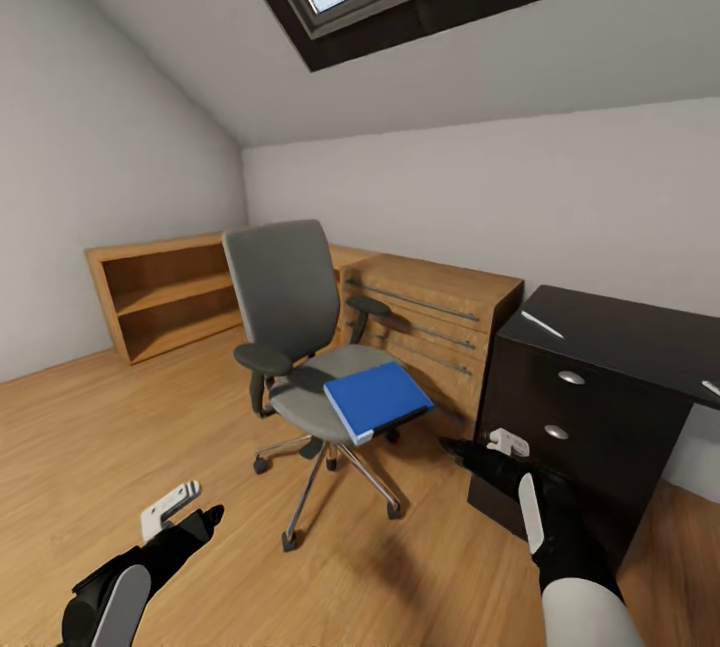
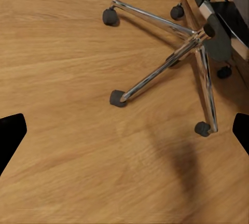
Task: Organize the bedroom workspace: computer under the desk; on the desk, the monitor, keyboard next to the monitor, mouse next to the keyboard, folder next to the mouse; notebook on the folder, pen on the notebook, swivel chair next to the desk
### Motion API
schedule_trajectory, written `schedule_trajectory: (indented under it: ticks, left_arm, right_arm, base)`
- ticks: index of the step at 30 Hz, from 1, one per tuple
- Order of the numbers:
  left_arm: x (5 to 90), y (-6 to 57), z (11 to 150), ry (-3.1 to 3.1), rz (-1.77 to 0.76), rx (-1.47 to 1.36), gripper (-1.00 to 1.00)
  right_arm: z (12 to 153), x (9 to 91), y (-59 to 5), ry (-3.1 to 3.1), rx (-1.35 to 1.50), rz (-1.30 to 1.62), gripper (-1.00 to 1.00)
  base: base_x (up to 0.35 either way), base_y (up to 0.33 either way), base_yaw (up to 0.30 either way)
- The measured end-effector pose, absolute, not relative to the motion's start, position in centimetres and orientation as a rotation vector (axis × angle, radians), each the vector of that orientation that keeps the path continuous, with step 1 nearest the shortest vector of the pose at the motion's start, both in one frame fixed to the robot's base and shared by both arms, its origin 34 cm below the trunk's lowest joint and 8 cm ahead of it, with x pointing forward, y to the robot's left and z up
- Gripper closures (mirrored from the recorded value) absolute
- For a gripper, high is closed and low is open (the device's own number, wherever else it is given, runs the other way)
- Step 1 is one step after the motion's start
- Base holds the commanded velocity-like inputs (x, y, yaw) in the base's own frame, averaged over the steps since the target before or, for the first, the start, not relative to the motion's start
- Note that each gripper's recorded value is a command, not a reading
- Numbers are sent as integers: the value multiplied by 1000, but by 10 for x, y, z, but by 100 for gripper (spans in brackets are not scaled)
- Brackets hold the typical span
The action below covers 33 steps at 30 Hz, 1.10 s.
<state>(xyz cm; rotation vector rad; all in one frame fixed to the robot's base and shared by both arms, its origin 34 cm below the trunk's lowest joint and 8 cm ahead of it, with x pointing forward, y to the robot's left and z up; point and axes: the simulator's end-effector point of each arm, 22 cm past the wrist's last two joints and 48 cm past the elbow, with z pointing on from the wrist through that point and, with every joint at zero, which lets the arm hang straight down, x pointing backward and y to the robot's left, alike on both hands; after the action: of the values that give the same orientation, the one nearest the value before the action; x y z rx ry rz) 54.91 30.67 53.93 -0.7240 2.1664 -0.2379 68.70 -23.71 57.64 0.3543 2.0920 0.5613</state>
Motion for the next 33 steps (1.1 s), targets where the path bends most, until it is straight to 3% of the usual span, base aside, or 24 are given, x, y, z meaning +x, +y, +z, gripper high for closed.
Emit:
schedule_trajectory:
  ticks: [33]
  left_arm:
    - [539,307,492,2147,-239,-714,-100]
  right_arm:
    - [504,671,-272,2016,555,698,-100]
  base:
    - [0,0,0]
